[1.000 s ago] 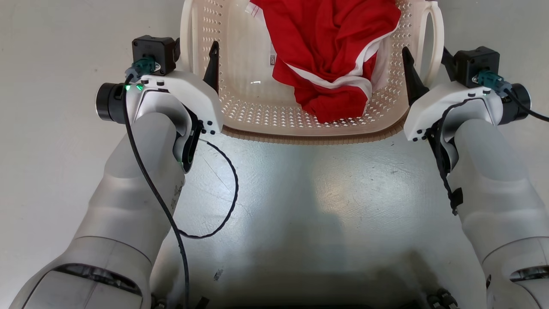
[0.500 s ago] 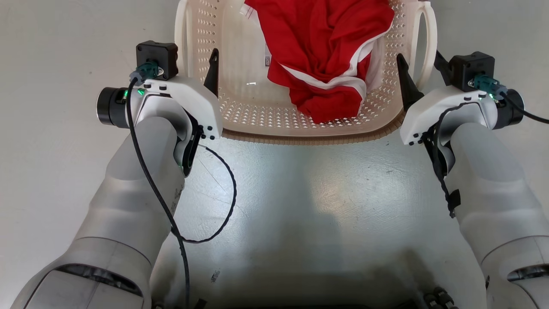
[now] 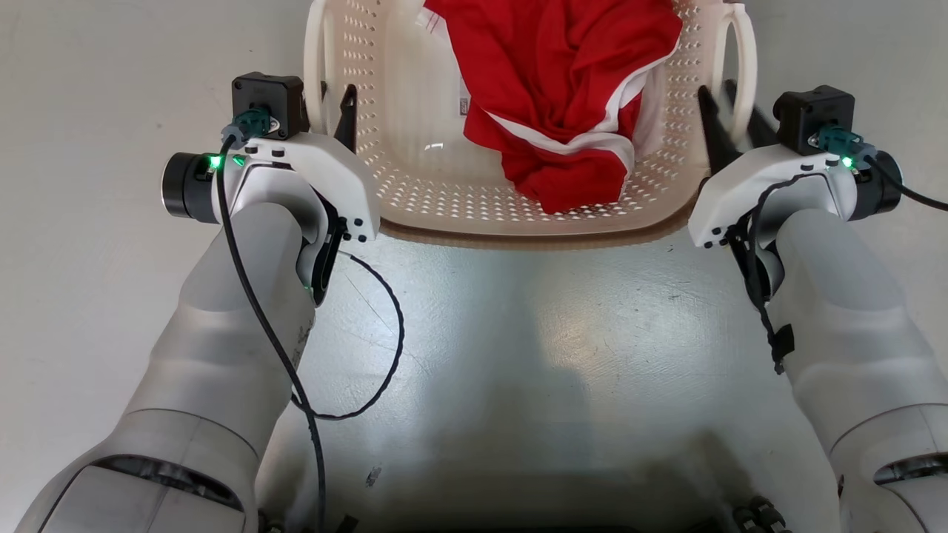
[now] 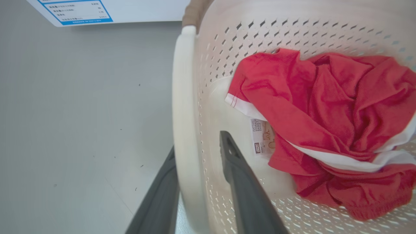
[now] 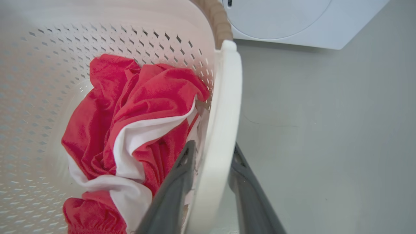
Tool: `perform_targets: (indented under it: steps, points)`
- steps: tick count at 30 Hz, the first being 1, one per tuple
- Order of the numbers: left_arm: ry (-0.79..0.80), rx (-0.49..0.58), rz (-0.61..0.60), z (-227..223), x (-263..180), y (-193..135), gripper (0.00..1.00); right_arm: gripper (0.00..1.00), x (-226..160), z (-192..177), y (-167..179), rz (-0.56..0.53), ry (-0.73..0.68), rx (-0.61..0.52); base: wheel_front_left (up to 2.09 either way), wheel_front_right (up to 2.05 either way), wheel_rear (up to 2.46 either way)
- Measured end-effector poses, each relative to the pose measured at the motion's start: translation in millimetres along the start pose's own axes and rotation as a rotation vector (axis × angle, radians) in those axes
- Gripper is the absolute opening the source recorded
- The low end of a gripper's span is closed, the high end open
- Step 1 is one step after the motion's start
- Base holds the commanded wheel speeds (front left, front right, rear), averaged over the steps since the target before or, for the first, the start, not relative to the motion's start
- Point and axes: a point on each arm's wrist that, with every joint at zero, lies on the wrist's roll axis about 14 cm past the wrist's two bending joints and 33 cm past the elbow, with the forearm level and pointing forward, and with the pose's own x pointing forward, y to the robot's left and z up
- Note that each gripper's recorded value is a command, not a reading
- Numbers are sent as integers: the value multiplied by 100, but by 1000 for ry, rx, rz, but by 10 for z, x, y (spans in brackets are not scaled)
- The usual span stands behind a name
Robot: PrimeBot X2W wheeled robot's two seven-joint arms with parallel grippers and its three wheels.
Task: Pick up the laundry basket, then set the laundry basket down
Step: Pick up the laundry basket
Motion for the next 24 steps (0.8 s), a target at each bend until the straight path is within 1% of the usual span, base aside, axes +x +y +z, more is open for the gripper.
perform_targets:
  steps: [1,2,3,4,5,7,11,14,16,20,24]
  points:
    - [0,2,0,1,-1,5,18,0,2,-3,12,3,0,6,0,0,0]
    - [0,2,0,0,-2,7,18,0,5,3,14,1,-3,15,0,0,0]
    - [0,3,1,-1,-2,9,2,0,7,9,8,0,-5,16,0,0,0]
    - [0,4,3,-1,-3,20,0,0,7,9,7,-1,-5,18,0,0,0]
    - [-1,2,2,4,-2,14,0,0,6,6,9,0,-4,18,0,0,0]
    - [-3,2,2,11,-5,12,8,0,2,2,14,2,-2,15,0,0,0]
    - [-5,6,-3,21,-7,-3,13,0,-10,-17,19,5,6,13,0,0,0]
    - [-6,11,-6,35,-12,-17,13,0,-25,-20,20,6,10,16,0,0,0]
    - [-8,13,-8,51,-18,-26,15,0,-40,-15,22,7,10,19,0,0,0]
    - [-13,16,-10,83,-31,-39,15,0,-67,30,19,8,2,17,0,0,0]
    - [-19,20,-10,134,-59,-51,11,0,-106,97,39,15,-10,9,0,0,0]
